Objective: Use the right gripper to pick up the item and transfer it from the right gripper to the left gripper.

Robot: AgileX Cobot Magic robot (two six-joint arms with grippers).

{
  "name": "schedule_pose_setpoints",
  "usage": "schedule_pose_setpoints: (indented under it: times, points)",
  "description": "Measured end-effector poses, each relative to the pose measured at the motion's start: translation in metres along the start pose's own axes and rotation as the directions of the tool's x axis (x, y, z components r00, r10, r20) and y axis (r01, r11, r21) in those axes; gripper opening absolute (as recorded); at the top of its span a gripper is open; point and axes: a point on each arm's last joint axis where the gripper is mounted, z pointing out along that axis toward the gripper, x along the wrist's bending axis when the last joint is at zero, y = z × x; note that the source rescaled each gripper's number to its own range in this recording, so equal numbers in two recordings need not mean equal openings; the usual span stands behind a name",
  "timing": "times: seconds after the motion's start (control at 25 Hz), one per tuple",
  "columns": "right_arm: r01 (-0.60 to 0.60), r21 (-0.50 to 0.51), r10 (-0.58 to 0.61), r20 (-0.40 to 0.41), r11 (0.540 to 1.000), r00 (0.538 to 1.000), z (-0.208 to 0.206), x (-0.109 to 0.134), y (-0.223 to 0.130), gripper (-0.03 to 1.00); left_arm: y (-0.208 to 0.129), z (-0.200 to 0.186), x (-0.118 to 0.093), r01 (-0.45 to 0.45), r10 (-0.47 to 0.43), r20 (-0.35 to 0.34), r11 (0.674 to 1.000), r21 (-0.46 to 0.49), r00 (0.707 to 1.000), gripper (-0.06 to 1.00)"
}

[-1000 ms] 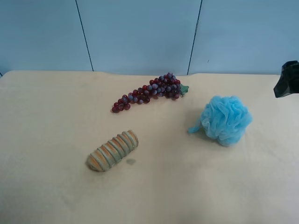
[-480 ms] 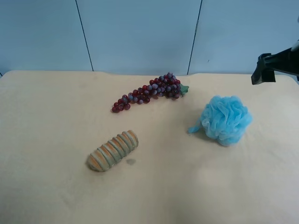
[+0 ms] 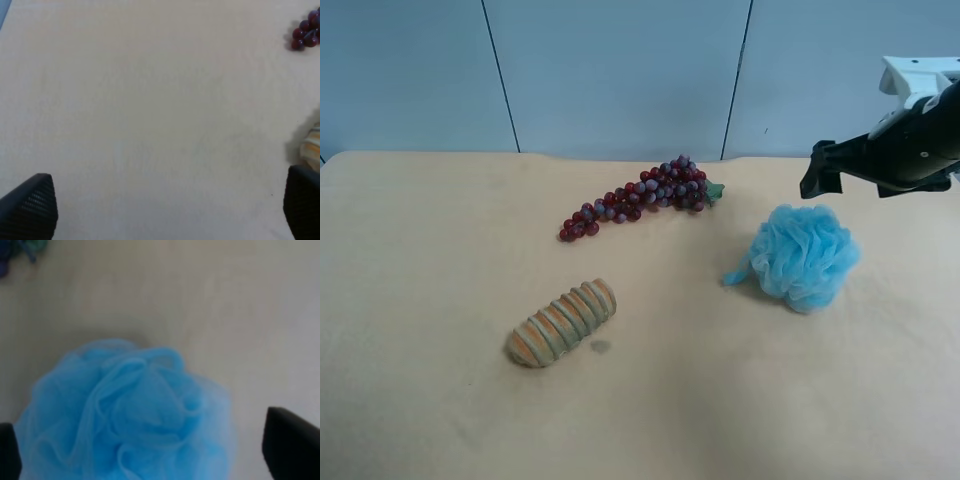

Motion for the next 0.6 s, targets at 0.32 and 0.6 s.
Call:
schedule_pose_setpoints:
  times: [0.32,0.6]
  points:
    - [0.012,0.061,-0.006,-0.101,0.998,0.995,0.039,0.006,-0.006,0.93,0.000,0.000,0.000,0.000,0.000,0.000,1.000,0.000,1.000,0.95]
    - [0.030,0.085,-0.015,-0.172,0.996,0.985,0.060,0.011,-0.011,0.93,0.000,0.000,0.000,0.000,0.000,0.000,1.000,0.000,1.000,0.95]
